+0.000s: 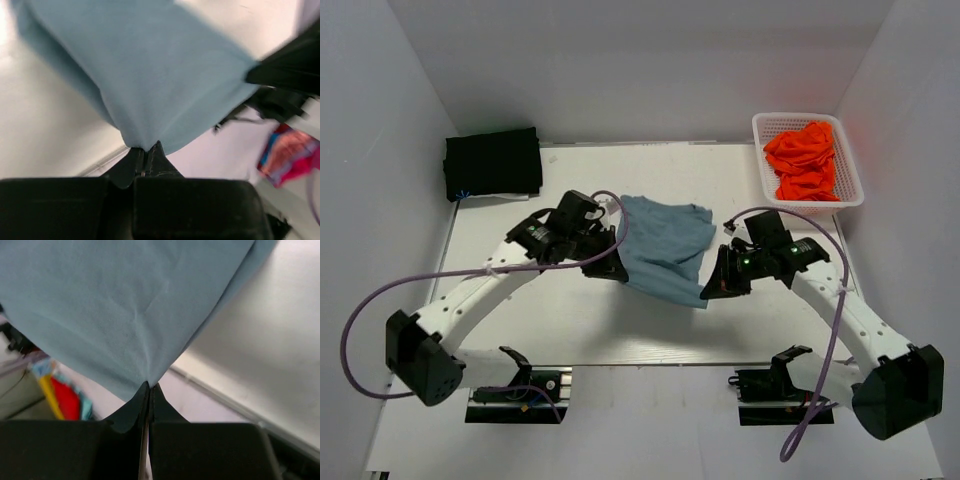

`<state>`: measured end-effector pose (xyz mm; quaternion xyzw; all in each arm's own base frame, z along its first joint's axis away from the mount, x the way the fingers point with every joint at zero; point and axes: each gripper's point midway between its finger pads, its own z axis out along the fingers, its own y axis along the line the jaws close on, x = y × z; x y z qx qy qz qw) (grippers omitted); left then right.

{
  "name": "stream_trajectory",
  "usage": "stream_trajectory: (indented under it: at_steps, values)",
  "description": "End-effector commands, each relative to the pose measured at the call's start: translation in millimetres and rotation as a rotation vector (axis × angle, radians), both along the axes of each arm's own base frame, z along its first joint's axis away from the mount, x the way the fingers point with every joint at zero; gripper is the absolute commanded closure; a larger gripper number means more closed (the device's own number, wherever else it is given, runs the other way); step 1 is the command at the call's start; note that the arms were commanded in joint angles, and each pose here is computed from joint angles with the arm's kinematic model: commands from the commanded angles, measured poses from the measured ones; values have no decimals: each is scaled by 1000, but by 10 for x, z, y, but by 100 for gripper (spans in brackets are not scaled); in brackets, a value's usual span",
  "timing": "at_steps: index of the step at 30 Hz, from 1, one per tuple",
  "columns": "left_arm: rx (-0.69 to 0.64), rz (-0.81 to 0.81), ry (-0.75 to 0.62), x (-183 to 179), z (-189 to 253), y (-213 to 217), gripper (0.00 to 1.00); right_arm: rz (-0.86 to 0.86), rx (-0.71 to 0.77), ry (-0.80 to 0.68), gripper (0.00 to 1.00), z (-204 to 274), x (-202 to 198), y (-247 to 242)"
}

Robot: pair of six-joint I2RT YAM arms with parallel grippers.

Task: Fold and stack the t-shirts
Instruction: Fold the long partially folded tshirt into a neat square

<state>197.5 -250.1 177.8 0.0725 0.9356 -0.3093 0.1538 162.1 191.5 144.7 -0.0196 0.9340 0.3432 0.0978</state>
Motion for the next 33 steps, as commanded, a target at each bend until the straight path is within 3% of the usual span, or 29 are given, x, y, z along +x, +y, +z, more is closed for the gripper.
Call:
stream_trajectory:
  at_steps: [1, 4, 6, 12, 19, 21, 25, 33]
  values:
    - [-15, -41, 123, -395, 260, 123, 99, 94, 71, 109, 100, 351, -380, -5]
    - [-13, -25, 186, -471, 264, 127, 99, 75, 43, 5, 100, 577, -219, -38]
    - [15, 3, 150, -380, 321, 155, 99, 66, 53, -20, 100, 647, -134, -3]
    - [111, 189, 47, 132, 371, 256, 100, 63, 53, -31, 100, 676, 167, 76]
    - [215, 386, -95, 840, 456, 300, 100, -11, 24, -123, 100, 799, 834, 95]
    - [238, 524, -134, 1070, 528, 404, 100, -24, 32, -149, 100, 881, 976, 87]
    - [209, 572, -193, 1412, 556, 333, 100, -55, 1, -135, 100, 770, 1256, 38]
    - [247, 594, -167, 1925, 227, 256, 100, -123, 27, -129, 100, 598, 1778, -8]
